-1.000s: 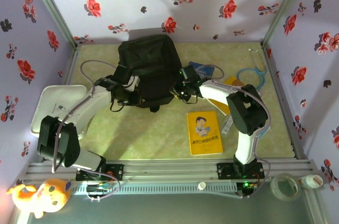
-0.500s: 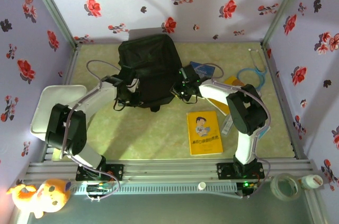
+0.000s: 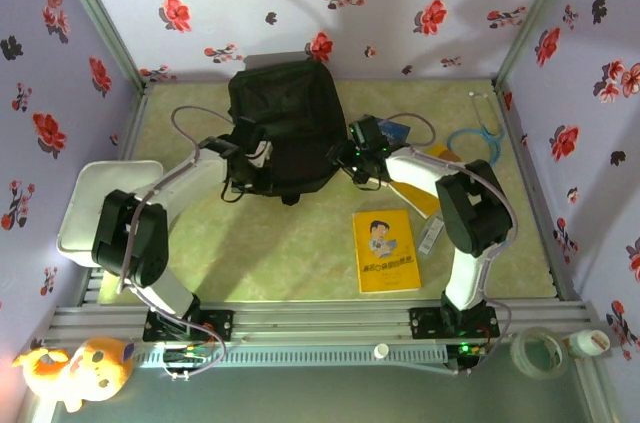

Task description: Pack the student bag

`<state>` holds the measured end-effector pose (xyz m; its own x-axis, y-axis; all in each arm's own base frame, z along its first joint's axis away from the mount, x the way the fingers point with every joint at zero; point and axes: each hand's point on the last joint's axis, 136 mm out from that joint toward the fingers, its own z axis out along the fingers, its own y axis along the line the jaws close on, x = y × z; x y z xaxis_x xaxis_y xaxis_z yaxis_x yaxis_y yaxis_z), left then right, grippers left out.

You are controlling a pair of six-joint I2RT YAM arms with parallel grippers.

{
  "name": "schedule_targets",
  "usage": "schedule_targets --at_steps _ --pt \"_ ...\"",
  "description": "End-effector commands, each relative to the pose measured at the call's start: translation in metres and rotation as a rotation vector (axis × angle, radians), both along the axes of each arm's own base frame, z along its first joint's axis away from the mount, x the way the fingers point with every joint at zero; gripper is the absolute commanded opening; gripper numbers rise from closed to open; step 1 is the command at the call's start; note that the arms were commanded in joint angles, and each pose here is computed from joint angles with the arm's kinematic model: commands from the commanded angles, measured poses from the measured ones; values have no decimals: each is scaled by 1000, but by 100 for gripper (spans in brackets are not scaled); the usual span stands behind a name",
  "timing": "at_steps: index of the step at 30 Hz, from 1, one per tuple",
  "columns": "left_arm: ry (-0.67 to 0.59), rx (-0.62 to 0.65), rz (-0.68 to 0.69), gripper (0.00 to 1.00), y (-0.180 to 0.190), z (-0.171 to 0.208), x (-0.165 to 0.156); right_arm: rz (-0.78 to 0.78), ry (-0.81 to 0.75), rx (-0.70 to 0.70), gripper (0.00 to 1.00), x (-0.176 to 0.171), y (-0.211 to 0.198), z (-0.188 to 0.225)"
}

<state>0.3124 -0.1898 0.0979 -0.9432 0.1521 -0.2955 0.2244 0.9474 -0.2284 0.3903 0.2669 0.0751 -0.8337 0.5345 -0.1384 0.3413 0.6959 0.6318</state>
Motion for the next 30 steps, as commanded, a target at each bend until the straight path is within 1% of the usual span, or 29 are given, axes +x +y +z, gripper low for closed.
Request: schedule_targets --at_steps 1,5,7,12,14,15,17,20,23,27,28,30 --pt "-70 -136 -50 0 -32 43 -1 -35 39 99 64 -20 7 20" --pt "-64 -143 -51 0 -37 43 -5 -46 103 138 69 -44 19 22" --pt "-51 -139 -63 0 -42 40 -9 -40 119 155 71 -50 28 23" --pt "-29 -170 -109 0 -59 40 -22 -12 167 185 70 -56 54 13" --pt "0 -232 -109 0 -68 42 -27 2 174 182 65 -55 62 9" --pt "14 -254 -109 0 -72 43 -30 10 163 155 62 -54 61 7" --pt "32 -260 -90 0 -71 41 -34 12 125 49 55 -48 50 3" --pt "39 -256 -73 0 -65 38 -39 43 42 5 43 -27 46 4" --pt "39 -265 -68 0 -65 35 -43 111 -27 -8 37 -2 52 11" --pt "34 -281 -57 0 -73 32 -37 118 -30 -4 38 12 49 11" --pt "31 -285 -48 0 -74 30 -33 115 -32 -6 40 11 47 12" --pt "24 -293 -39 0 -77 28 -28 97 -10 -17 48 4 41 11"
